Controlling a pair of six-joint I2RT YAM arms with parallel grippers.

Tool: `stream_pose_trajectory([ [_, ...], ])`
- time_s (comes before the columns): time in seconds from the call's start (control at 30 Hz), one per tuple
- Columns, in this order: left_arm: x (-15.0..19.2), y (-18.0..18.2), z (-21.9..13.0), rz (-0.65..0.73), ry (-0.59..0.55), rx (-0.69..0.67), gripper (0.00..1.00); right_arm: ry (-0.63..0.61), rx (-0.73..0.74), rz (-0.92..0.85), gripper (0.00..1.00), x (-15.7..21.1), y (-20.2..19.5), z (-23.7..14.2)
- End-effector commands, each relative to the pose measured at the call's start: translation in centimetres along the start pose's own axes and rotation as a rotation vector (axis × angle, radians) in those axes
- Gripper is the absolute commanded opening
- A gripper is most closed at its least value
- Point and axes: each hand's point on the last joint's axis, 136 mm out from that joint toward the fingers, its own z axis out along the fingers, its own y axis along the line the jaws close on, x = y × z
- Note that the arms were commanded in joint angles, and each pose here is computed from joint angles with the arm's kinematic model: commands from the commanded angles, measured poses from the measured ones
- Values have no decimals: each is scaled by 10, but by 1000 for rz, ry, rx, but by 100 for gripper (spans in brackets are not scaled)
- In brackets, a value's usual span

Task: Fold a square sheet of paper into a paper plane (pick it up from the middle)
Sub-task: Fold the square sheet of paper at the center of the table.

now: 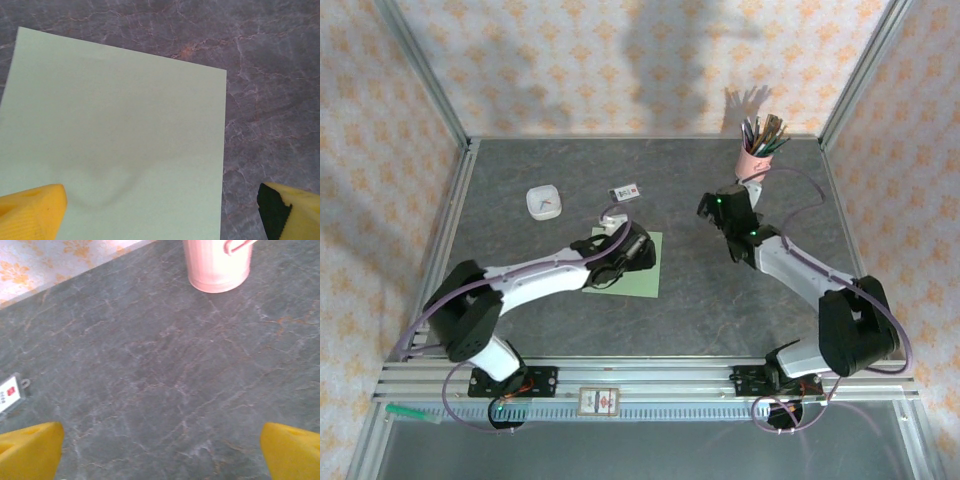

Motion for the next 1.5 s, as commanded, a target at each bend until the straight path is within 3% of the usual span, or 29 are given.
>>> stream_pose_trajectory([
  [0.0, 6, 7, 11, 76, 74, -89, 99, -30, -1, -43, 100, -5, -7, -4],
  [0.17, 8, 22, 30, 161, 164, -157, 100, -30, -5, -44, 100, -2, -15, -7],
  [0.47, 8, 23, 50, 202, 241, -137, 100, -23, -28, -34, 100, 2, -13, -7],
  [0.73, 2, 21, 59, 207, 254, -132, 100, -10, -15, -44, 100, 5, -14, -3],
  [0.9, 12, 32, 69, 215, 278, -176, 100, -9, -11, -48, 100, 7, -16, -2],
  [1.47, 23, 34, 75, 192, 312, -133, 100, 2, -7, -51, 100, 9, -15, 1],
])
